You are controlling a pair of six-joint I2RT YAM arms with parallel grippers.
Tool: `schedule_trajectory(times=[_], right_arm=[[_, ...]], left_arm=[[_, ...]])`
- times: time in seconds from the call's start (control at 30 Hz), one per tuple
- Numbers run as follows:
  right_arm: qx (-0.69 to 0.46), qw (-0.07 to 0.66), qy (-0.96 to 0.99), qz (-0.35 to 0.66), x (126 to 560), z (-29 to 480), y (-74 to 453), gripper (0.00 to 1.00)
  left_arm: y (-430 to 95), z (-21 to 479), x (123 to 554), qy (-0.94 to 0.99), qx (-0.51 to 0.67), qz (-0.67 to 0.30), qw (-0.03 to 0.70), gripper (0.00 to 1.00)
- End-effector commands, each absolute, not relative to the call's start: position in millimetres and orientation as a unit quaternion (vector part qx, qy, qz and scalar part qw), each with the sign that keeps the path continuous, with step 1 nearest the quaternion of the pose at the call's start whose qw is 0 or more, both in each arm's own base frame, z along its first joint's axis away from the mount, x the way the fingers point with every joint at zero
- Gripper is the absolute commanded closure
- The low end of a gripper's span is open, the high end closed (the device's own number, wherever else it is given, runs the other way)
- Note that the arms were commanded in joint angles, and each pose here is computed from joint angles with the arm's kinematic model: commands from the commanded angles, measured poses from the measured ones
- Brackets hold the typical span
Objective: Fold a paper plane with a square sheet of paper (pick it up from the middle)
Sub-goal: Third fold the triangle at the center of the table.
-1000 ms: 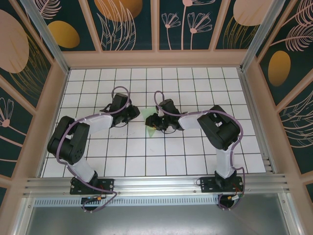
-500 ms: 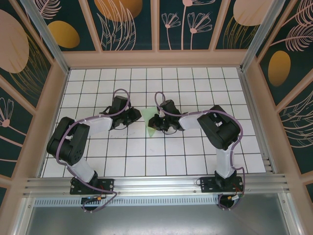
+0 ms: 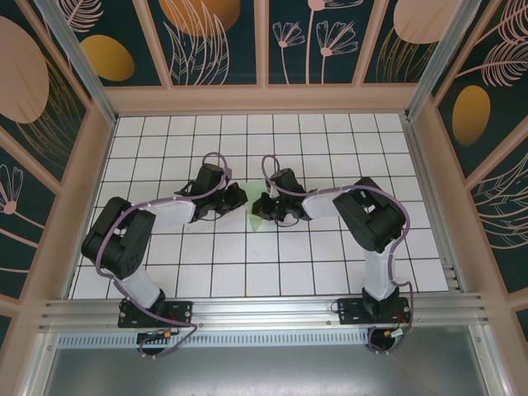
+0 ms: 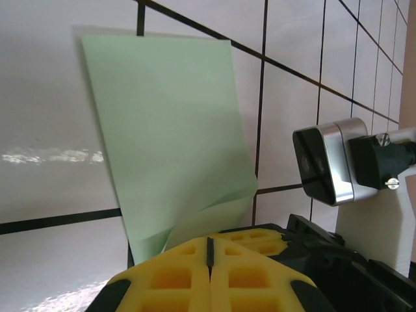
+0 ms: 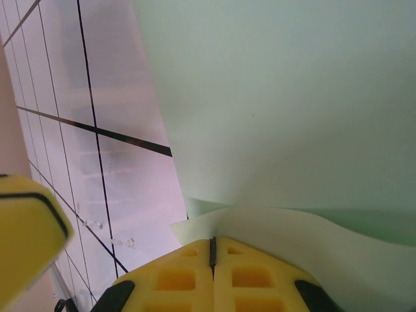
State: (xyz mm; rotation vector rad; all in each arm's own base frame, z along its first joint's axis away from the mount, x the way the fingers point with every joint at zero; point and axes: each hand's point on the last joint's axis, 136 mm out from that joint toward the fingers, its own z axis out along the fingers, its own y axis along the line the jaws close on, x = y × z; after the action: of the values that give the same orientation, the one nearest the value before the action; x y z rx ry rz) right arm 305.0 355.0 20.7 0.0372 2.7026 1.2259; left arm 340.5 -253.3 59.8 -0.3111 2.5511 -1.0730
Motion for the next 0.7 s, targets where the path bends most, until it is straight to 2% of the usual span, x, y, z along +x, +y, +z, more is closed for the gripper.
schedule_trajectory(times=[0.0,0.07,0.67], right_arm=[[0.020,0.069,0.922,0.381,298,-2,342,1.00],[0.021,0.068,0.922,0.381,298,-2,343,1.00],[0.023,0.068,0.920,0.385,299,-1,345,1.00]], left_arm=[[-261,51,335,0.901,-0.103,-0.390,0.161,0.97],[-262,44,333,0.904,-0.105,-0.386,0.153,1.00],[-255,10,327,0.924,-0.122,-0.340,0.125,1.00]])
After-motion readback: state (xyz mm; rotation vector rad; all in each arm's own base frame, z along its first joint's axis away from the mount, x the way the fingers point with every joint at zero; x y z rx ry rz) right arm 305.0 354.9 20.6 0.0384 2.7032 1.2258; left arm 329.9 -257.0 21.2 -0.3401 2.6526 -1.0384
